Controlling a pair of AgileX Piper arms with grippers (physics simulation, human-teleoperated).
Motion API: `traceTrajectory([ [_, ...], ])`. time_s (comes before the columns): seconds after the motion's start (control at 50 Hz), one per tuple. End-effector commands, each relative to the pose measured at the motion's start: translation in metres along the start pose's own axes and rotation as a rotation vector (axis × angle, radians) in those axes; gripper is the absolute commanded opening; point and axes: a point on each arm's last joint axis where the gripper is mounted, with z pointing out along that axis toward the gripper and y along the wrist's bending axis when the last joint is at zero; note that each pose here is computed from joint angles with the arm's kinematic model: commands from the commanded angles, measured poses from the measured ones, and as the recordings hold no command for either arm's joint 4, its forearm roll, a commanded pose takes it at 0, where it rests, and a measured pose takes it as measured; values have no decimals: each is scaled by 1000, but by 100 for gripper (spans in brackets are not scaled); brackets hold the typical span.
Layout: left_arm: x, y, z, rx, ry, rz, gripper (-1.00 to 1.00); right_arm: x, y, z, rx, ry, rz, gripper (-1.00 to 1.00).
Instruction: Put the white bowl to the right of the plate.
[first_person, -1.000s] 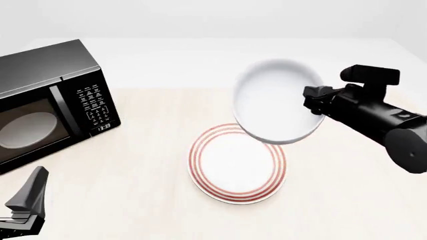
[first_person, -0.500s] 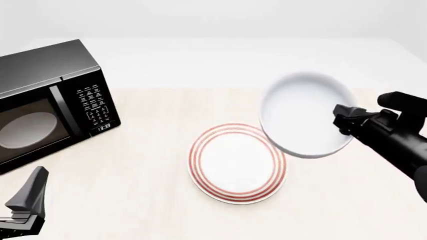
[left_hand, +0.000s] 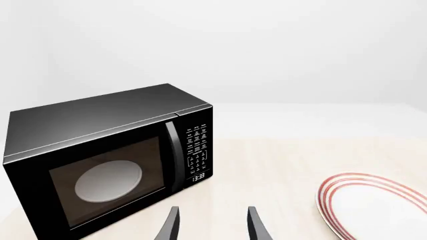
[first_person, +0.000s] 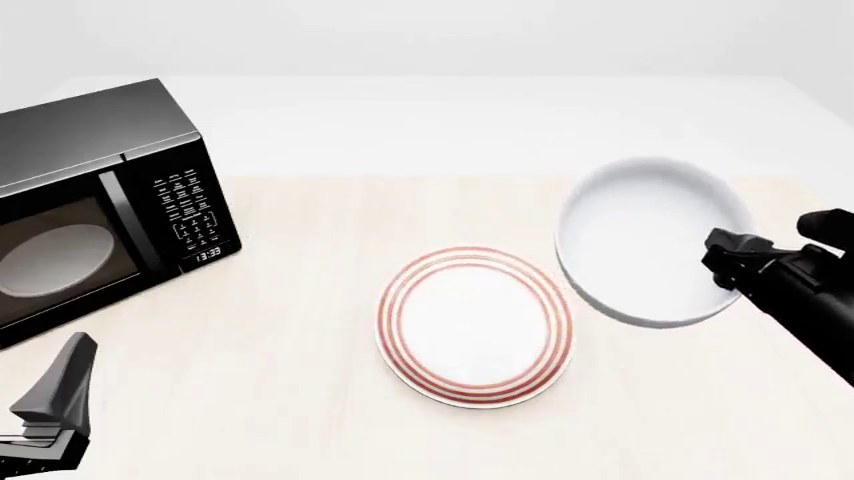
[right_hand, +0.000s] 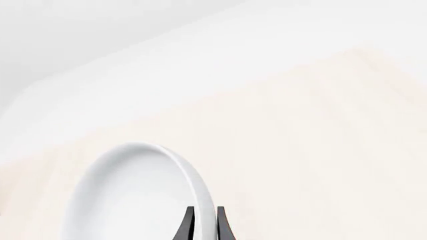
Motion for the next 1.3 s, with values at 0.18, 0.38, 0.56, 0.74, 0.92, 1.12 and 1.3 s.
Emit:
traceTrajectory([
  [0.18,0,0,0,0,0,0,100,13,-30,-1,153,1,82,-100],
  [0.38,0,0,0,0,0,0,100,26,-40,-3,189,8,110,-100],
  [0.56,0,0,0,0,0,0,100,32,-47,-6,217,4,129,-100],
  [0.74,0,0,0,0,0,0,100,32,-49,-13,234,0,135,-100],
  [0.92,0,0,0,0,0,0,100,32,-51,-15,246,-2,138,-100],
  [1.12,0,0,0,0,0,0,100,39,-55,-11,259,14,142,-100],
  [1.3,0,0,0,0,0,0,100,49,-60,-8,270,19,157,-100],
])
